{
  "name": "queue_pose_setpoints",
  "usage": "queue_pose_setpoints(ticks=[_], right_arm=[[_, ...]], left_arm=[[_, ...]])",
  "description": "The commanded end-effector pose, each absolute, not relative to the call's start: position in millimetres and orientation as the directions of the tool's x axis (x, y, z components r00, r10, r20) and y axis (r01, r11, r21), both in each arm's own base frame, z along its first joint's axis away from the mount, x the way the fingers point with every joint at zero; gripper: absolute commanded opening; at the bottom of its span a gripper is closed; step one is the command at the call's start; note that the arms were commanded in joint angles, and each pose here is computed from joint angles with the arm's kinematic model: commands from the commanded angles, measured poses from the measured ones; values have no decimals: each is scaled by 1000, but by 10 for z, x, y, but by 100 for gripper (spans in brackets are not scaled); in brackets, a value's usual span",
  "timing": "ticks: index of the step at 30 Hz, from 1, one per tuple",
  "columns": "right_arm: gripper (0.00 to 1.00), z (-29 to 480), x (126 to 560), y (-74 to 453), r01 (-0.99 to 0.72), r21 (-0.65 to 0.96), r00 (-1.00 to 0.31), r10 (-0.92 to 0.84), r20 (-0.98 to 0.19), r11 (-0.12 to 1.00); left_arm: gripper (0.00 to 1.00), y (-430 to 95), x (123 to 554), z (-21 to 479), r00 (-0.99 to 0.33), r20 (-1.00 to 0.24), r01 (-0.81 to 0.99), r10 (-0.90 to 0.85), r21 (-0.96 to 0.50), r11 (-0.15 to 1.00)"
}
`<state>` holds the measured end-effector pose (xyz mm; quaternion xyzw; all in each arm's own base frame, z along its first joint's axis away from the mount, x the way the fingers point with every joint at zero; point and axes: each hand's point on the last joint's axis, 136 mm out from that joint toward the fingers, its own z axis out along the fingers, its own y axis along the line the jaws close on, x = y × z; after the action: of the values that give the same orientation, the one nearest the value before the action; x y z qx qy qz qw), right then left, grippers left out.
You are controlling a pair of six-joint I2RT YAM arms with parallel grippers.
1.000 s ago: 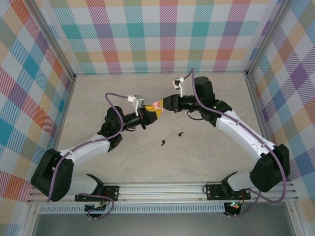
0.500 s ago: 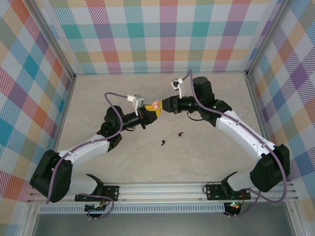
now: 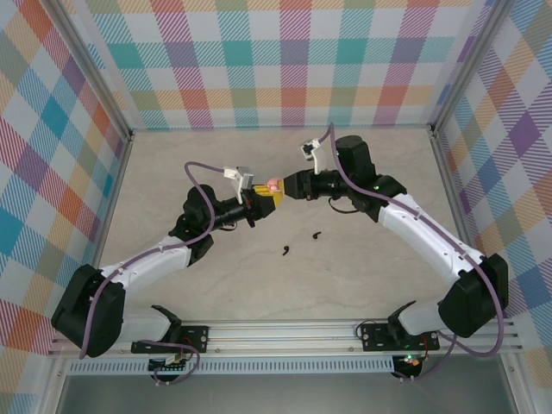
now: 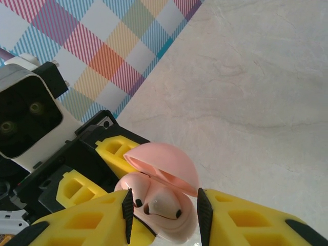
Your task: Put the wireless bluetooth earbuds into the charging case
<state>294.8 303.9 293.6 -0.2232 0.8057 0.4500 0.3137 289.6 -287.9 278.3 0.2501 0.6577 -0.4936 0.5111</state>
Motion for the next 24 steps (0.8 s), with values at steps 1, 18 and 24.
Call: queue_pose_setpoints(ticks=[1, 18, 24], right_arm=[[41, 3171, 2907, 2997, -679, 542, -652, -68, -755, 496], [42, 3006, 3061, 2661, -588, 514, -672, -23, -740, 624], [43, 2832, 3115, 2542, -562, 557, -720, -31, -693, 612]], left_arm=[[15, -2917, 2821, 3054, -279, -942, 871, -186, -329, 364], [14, -2935, 2762, 3050, -275, -950, 886, -149, -310, 345], [14, -2966, 2685, 3124, -245, -960, 913, -140, -276, 301]])
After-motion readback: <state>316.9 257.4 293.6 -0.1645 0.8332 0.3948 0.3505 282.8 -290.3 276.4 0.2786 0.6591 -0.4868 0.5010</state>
